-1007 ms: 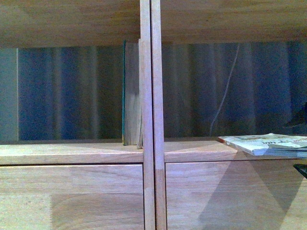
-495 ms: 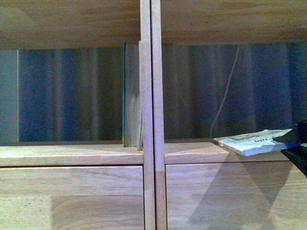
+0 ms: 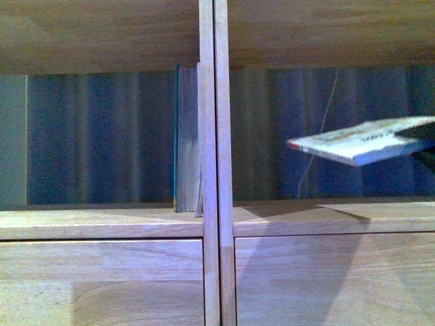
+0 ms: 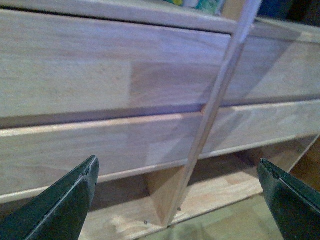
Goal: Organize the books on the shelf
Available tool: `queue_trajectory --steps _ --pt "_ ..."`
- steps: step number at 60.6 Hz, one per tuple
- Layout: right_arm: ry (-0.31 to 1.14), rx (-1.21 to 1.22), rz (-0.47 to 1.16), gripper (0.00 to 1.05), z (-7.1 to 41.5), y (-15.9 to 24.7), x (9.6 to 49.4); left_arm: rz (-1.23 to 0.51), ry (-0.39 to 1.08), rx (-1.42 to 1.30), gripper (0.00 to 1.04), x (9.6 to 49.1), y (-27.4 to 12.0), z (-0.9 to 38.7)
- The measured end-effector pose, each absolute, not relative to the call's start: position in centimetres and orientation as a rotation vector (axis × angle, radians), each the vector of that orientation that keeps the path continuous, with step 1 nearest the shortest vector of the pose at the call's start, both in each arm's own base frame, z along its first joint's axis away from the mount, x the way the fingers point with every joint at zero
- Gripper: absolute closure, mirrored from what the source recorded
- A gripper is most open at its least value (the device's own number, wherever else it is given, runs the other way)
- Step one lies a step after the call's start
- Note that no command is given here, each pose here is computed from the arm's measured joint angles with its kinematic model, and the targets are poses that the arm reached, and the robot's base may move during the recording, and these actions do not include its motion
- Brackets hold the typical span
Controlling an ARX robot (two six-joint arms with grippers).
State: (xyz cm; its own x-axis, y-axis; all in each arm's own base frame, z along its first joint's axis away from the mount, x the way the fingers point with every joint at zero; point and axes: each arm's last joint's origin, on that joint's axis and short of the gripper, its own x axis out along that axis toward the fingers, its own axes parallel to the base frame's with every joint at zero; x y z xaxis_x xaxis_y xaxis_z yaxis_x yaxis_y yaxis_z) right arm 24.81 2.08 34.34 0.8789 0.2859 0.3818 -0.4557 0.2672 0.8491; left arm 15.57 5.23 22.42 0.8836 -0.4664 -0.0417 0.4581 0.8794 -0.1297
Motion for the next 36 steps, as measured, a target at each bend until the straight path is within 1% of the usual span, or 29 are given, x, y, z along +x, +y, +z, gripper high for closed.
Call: queue_trajectory --steps 13,15,20,25,32,36 --pt "-0.175 1.135 0.579 0.97 35.3 3.5 23.6 -0.399 0.03 -0.242 0.07 22.7 8.7 26.2" --pt "-0.179 1.121 0.59 0.97 35.4 3.7 23.5 -0.402 0.035 -0.261 0.07 23.4 9.0 26.5" --pt "-0.197 1.066 0.644 0.97 35.9 4.8 22.8 -0.456 0.076 -0.366 0.07 26.8 9.5 27.9" --pt "-0.241 1.031 0.708 0.97 36.6 5.9 21.9 -0.518 0.074 -0.426 0.07 28.8 9.0 30.0" --pt "-0.283 1.009 0.753 0.97 37.0 6.7 20.9 -0.612 0.06 -0.464 0.07 29.7 7.5 32.3" --pt "-0.299 0.992 0.787 0.97 37.1 7.2 20.3 -0.665 0.065 -0.496 0.07 30.1 6.0 33.6"
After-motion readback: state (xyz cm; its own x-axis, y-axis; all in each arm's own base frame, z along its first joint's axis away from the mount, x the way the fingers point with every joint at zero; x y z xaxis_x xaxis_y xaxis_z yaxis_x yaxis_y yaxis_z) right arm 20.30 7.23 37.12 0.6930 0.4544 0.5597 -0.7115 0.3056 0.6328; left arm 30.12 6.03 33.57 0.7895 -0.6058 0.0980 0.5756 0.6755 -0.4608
